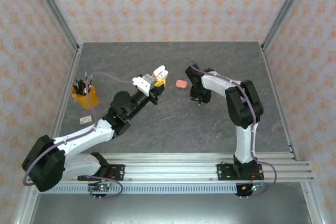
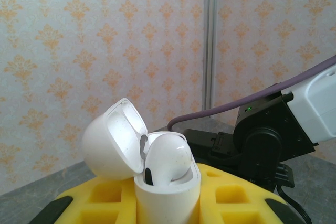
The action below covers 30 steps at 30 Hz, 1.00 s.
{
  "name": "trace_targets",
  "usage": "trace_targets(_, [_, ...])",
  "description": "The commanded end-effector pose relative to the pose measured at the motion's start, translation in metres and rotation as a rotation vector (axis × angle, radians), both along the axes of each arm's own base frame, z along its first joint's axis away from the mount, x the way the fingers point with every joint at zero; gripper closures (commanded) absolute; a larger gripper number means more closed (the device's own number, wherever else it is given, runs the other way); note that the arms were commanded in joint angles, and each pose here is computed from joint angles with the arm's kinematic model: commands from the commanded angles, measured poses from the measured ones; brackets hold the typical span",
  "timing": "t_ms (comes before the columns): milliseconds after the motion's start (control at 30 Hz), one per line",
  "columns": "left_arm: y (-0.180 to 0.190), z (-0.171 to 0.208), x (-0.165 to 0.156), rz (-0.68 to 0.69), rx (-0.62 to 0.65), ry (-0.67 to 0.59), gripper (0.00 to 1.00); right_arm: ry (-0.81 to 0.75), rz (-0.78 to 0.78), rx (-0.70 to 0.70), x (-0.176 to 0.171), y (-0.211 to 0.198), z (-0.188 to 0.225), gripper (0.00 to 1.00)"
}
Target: Insert the wireless bluetooth earbuds into the charging case
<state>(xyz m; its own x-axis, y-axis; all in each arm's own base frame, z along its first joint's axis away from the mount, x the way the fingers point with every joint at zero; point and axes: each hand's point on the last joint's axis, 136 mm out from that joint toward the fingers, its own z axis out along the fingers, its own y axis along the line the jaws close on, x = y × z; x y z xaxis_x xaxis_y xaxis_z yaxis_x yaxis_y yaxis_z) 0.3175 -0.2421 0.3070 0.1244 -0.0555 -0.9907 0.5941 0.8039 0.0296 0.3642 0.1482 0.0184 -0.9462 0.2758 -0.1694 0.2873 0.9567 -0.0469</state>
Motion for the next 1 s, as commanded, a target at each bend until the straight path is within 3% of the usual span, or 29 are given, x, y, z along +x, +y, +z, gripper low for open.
trace_targets(0, [0.008, 0.017, -0.003, 0.013, -0.047, -0.046, 1.0, 0.038, -0.014, -0.063, -0.015, -0.016, -0.01, 0.64])
trace_targets(567, [0.008, 0.019, -0.004, 0.007, -0.045, -0.045, 1.0, -0.077, 0.041, 0.011, -0.013, -0.013, 0.008, 0.71])
trace_targets(967, [0.006, 0.018, -0.003, 0.006, -0.038, -0.039, 1.0, -0.162, 0.189, 0.12, -0.015, 0.006, 0.02, 0.72])
